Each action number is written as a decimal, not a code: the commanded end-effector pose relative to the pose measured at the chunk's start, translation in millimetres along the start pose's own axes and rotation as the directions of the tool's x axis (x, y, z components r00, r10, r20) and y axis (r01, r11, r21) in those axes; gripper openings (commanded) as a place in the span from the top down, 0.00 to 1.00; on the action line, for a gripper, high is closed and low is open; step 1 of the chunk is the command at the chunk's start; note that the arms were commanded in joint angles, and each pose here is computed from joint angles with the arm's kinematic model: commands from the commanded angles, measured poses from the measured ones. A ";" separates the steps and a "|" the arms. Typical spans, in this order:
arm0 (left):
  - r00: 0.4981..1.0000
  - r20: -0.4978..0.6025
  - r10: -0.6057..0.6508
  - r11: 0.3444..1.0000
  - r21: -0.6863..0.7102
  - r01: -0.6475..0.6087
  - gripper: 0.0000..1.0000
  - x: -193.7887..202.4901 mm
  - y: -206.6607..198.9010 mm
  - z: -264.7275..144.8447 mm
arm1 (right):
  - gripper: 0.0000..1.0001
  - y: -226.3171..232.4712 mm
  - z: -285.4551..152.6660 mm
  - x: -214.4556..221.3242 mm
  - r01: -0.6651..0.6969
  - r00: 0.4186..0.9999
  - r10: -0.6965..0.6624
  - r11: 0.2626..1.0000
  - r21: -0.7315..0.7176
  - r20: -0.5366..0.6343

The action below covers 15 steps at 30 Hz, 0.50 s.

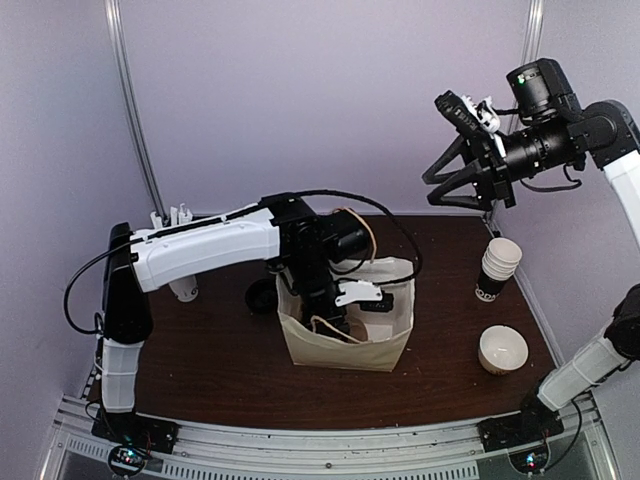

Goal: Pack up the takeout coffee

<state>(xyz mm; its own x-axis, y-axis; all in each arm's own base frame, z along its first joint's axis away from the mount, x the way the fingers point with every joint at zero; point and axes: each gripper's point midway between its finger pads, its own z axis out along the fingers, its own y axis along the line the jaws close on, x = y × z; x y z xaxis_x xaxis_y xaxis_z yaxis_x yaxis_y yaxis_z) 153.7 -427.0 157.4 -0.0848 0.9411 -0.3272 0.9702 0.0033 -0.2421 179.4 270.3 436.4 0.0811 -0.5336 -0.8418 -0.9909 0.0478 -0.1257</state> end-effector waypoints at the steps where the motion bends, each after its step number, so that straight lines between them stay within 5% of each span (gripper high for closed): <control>1: 0.995 -0.097 -0.008 1.000 -0.028 0.005 0.39 19.7 12.4 22.1 | 0.56 -39.2 1.1 -6.1 -0.165 0.983 0.159 0.984 0.067 0.097; 10: 0.994 -0.111 -0.010 0.997 -0.079 0.001 0.41 24.7 17.5 23.8 | 0.55 -98.8 49.0 46.6 -0.255 0.962 0.268 0.947 0.197 -0.042; 15: 0.994 -0.112 -0.011 0.996 -0.094 0.001 0.41 24.0 20.0 22.5 | 0.54 -72.7 65.9 58.5 -0.237 0.965 0.238 0.971 0.023 -0.108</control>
<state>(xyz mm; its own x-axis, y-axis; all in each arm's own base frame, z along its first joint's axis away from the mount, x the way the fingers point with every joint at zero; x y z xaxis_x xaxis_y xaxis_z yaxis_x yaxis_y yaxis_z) 165.1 -413.3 130.0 -0.0778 0.9679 -0.2392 0.9850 0.0375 -0.1685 283.1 290.9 358.6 -0.2205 -0.5819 -0.7828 -0.9562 0.2875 0.0556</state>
